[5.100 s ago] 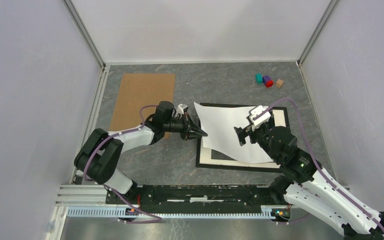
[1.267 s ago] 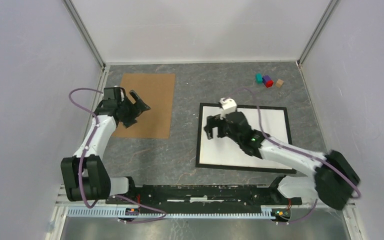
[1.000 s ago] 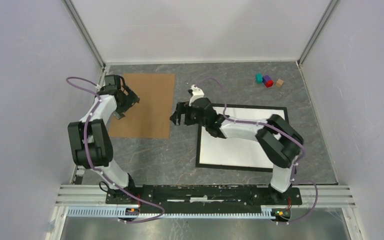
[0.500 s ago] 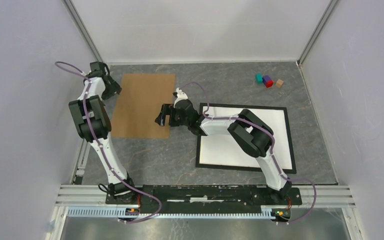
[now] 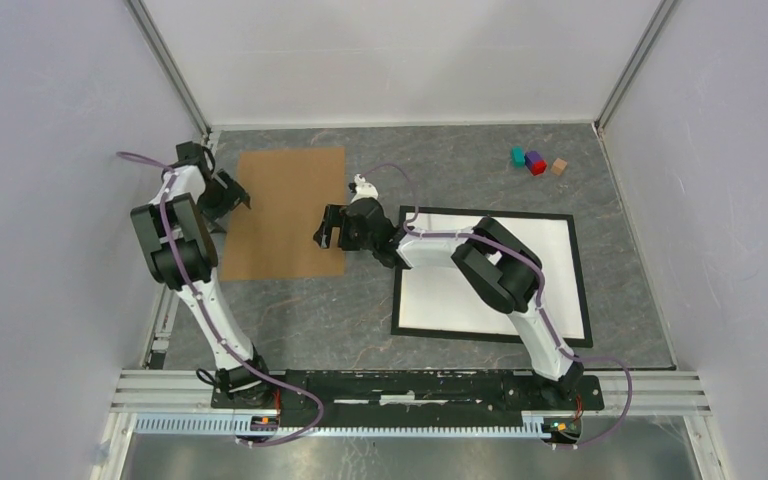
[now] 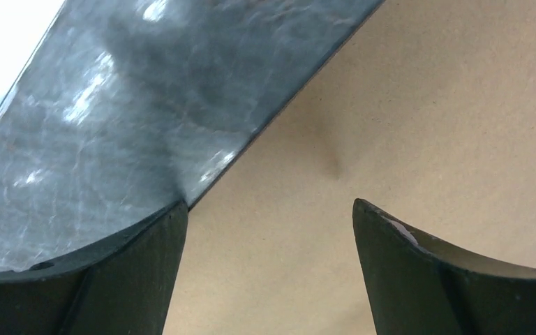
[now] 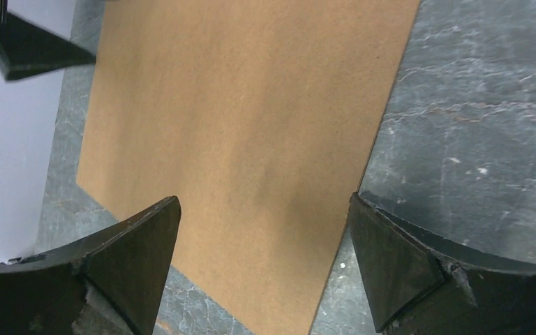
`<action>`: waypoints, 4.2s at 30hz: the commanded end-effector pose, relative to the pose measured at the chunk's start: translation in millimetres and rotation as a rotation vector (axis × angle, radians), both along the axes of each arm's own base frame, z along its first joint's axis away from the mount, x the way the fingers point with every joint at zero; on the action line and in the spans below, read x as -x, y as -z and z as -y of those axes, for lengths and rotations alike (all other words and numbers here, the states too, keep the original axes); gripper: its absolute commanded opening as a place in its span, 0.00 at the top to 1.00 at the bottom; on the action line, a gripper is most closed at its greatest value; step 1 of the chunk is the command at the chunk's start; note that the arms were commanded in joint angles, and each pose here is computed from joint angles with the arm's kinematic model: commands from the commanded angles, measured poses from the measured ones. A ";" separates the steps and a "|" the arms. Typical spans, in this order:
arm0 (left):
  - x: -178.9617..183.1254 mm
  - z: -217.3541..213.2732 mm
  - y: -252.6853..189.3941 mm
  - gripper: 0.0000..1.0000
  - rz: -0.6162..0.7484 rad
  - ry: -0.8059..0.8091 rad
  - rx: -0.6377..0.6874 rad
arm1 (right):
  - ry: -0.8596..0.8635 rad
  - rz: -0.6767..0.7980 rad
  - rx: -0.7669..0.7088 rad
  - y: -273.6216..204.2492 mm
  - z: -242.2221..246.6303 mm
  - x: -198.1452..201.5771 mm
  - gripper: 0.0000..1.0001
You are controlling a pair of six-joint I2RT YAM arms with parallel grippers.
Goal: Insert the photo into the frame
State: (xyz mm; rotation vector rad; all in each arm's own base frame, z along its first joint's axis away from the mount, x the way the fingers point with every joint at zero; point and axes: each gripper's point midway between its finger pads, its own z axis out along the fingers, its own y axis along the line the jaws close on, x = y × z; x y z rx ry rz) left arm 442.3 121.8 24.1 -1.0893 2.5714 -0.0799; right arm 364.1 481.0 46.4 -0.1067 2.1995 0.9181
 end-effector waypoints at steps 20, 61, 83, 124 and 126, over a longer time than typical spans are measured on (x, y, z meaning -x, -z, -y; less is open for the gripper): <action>143.0 228.3 16.4 0.06 -0.054 0.121 0.567 | -0.237 0.082 -0.040 -105.7 62.3 76.3 0.10; 145.8 273.0 -56.8 0.01 0.148 0.453 0.446 | -0.005 -0.132 0.141 6.6 203.6 101.8 0.30; -38.6 107.3 -98.4 0.00 0.405 0.209 0.161 | 0.230 -0.064 0.099 -43.9 148.0 -52.0 0.10; 9.1 139.1 19.2 0.04 -0.031 0.112 0.397 | 0.105 -0.171 -0.286 -40.1 40.6 -65.4 0.18; 11.8 141.9 17.0 0.04 -0.031 0.115 0.413 | 0.065 -0.145 -0.364 -66.9 26.2 -59.5 0.20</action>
